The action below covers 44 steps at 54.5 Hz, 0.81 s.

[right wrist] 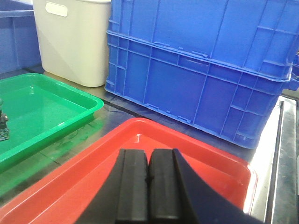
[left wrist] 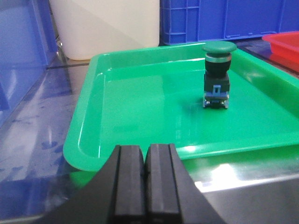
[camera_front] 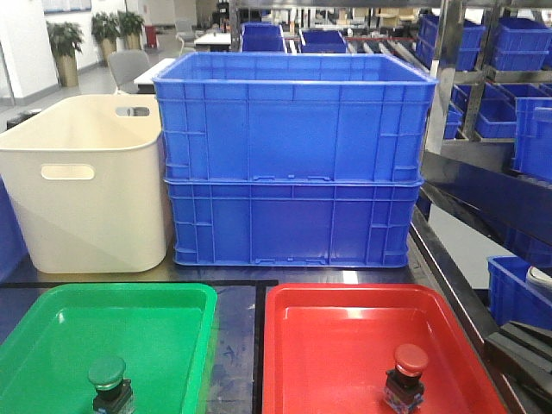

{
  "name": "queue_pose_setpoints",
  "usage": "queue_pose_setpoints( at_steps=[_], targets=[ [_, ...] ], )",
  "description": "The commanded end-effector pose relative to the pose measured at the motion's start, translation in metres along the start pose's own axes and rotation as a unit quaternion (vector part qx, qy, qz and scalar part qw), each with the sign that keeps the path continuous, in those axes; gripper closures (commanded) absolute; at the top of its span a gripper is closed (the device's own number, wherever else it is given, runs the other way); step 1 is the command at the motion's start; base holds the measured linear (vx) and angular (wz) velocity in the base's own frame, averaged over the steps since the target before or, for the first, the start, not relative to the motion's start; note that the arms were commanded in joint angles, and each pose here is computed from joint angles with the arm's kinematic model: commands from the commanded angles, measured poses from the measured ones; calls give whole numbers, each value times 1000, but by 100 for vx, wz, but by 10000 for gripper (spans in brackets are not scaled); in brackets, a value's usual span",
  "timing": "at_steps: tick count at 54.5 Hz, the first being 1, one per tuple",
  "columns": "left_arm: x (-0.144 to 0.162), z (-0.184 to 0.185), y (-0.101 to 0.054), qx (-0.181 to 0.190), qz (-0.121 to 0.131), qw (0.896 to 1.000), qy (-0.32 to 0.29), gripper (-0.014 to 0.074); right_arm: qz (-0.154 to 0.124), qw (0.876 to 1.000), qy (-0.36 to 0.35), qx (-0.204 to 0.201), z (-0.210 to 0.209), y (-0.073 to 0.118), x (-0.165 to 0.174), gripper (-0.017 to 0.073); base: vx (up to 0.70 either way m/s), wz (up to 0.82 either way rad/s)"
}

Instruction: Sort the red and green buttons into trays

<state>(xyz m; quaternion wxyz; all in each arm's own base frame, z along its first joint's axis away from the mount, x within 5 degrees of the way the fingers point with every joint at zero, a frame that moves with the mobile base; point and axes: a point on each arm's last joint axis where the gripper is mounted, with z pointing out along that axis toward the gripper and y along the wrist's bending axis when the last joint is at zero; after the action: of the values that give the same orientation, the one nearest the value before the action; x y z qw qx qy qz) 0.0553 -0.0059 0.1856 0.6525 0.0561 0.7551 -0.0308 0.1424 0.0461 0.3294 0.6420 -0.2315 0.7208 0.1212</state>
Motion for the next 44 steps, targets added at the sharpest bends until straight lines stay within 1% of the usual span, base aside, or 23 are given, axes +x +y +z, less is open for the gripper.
queue_pose_setpoints(
  at_steps=[1, 34, 35, 39, 41, 44],
  targets=[
    [-16, -3, 0, 1, 0, 999, -50, 599, -5, 1000, -13, 15, -2, -4, -10, 570, 0, 0],
    [-16, -3, 0, 0, 0, 999, -49, 599, -4, 1000, -14, 17, -2, -4, -10, 570, 0, 0],
    [-16, -3, 0, 0, 0, 999, -49, 599, -1, 1000, -15, 14, -2, -3, -10, 570, 0, 0],
    [-16, -3, 0, 0, 0, 999, -49, 599, 40, 999, -30, -5, 0, -1, -11, 570, 0, 0],
    [-16, -3, 0, 0, 0, 999, -49, 599, 56, 998, -32, 3, 4, -4, -9, 570, 0, 0],
    [-16, -3, 0, 0, 0, 999, -49, 599, 72, 996, -42, 27, 7, -9, -5, 570, 0, 0]
  ],
)
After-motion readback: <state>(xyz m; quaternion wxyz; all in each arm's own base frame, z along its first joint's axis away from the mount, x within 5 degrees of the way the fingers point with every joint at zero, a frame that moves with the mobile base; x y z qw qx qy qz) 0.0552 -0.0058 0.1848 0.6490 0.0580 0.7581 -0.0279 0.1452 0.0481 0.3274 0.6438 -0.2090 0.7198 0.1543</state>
